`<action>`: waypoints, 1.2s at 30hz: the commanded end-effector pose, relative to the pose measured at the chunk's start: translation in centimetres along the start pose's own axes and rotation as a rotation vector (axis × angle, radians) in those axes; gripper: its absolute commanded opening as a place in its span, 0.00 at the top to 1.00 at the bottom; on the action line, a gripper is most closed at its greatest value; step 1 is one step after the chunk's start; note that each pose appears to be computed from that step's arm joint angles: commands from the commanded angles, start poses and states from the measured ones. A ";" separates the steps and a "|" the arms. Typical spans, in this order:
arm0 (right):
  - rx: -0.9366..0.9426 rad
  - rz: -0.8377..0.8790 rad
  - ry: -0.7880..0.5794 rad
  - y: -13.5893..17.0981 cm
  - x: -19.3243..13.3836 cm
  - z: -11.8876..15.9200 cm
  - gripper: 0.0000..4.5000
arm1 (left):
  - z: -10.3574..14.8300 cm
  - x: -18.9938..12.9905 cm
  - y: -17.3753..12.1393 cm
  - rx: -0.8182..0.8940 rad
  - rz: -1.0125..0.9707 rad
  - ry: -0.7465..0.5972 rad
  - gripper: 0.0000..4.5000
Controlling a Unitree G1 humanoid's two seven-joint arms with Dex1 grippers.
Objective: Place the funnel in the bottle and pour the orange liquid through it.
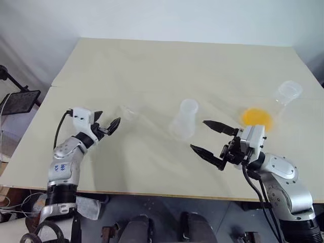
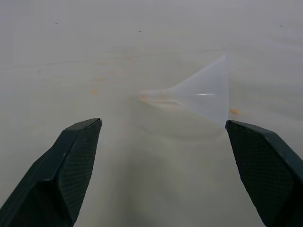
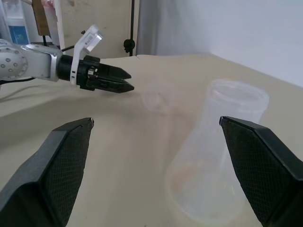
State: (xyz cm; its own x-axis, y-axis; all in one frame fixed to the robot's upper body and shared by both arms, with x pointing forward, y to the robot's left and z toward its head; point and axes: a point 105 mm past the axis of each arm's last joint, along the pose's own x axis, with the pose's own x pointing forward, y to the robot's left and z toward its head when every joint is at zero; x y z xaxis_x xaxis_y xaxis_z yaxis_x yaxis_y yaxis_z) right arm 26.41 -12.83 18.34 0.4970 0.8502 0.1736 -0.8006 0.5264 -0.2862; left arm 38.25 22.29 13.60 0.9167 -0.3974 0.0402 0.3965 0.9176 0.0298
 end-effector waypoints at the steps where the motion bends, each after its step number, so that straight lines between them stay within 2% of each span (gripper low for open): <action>1: -0.030 -0.010 -0.035 0.3 0.0 1.0 0.00 | 0.9 1.1 -0.4 0.031 -0.037 -0.038 0.01; 8: -0.023 -0.018 -0.035 0.6 -0.3 0.9 0.00 | 1.0 1.7 -1.7 0.056 -0.113 -0.052 0.01; 18: -0.020 -0.017 -0.032 0.6 -0.2 0.7 0.00 | 1.0 1.3 -1.8 0.039 -0.088 -0.069 0.01; 26: -0.022 -0.021 -0.033 0.3 0.0 0.7 0.00 | 1.9 2.0 1.0 0.061 -0.002 -0.038 0.01; 36: -0.031 -0.049 -0.040 0.1 0.0 0.4 0.00 | 4.2 5.5 2.0 0.129 -0.122 0.104 0.01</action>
State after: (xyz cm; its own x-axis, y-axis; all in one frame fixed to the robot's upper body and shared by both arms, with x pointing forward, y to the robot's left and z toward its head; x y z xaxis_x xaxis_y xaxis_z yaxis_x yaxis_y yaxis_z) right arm 26.38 -12.79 17.91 0.5269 0.8277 0.1933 -0.7802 0.5612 -0.2762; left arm 43.77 21.81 17.63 0.8738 -0.4824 -0.0623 0.4863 0.8648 0.1252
